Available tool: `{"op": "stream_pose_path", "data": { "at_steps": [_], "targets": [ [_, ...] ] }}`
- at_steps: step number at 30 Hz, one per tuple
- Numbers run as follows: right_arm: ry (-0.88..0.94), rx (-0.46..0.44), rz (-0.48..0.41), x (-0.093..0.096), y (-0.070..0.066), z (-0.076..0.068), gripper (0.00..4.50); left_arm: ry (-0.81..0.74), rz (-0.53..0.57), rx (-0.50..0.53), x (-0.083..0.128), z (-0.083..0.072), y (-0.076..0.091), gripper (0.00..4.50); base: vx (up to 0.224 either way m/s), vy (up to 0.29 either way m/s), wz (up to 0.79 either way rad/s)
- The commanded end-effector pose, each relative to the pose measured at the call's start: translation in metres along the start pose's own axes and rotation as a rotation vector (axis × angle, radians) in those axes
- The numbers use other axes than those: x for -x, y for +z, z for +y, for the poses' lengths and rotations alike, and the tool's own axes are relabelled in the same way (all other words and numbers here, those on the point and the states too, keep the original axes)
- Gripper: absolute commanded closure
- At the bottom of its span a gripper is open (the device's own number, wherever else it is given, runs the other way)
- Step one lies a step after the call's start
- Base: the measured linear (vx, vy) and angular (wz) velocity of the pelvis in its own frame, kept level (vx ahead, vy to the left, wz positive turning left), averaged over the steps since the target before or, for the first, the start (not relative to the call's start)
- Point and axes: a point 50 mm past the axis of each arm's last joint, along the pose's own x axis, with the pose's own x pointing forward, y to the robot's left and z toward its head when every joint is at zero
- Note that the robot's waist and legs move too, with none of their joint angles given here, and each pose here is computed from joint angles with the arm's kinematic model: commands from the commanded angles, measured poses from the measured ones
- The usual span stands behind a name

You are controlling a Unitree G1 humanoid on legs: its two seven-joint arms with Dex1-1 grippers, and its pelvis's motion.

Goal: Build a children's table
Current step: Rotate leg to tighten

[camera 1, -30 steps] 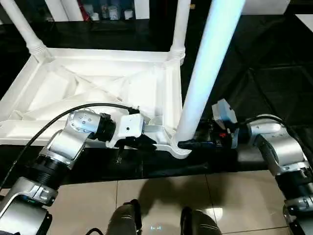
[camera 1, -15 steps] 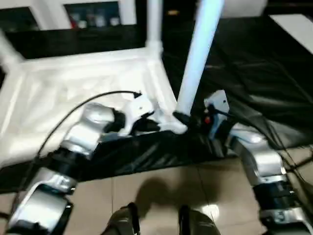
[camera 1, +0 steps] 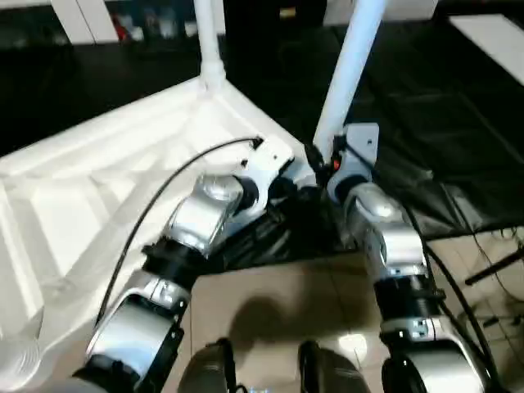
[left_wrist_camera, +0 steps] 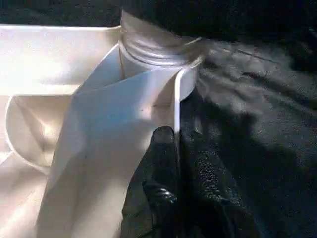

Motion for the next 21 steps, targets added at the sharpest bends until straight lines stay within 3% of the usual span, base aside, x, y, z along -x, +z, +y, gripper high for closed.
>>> {"op": "stream_pose_path", "data": {
  "at_steps": [1, 7, 10, 11, 15, 16, 21],
  "targets": [
    [0.065, -0.054, 0.122, 0.002, -0.030, 0.012, 1.51, 0.033, -0.096, -0.058, 0.006, 0.004, 0.022, 4.50, 0.000, 0.000, 0.00],
    [0.059, 0.050, -0.005, 0.009, -0.014, -0.006, 0.99, -0.077, -0.101, -0.187, 0.017, 0.006, 0.011, 4.50, 0.000, 0.000, 0.00],
    [0.071, 0.047, -0.038, 0.014, -0.008, -0.011, 0.76, -0.097, -0.084, -0.211, 0.021, 0.008, 0.006, 4.50, 0.018, -0.011, 0.01],
    [0.094, 0.036, -0.079, 0.024, -0.001, -0.020, 0.65, -0.135, -0.061, -0.252, 0.027, 0.012, -0.002, 4.50, 0.054, -0.032, 0.04],
    [0.130, 0.035, -0.129, 0.035, 0.008, -0.028, 0.32, -0.181, -0.054, -0.326, 0.033, 0.016, -0.009, 4.50, 0.072, -0.028, 0.05],
    [0.187, 0.045, -0.163, 0.045, 0.013, -0.031, 0.22, -0.200, -0.066, -0.393, 0.037, 0.020, -0.012, 4.50, 0.077, -0.002, 0.01],
    [0.366, 0.064, -0.149, 0.070, 0.011, -0.029, 0.04, -0.175, -0.061, -0.532, 0.042, 0.041, -0.007, 4.50, 0.028, 0.001, 0.00]
  ]
}}
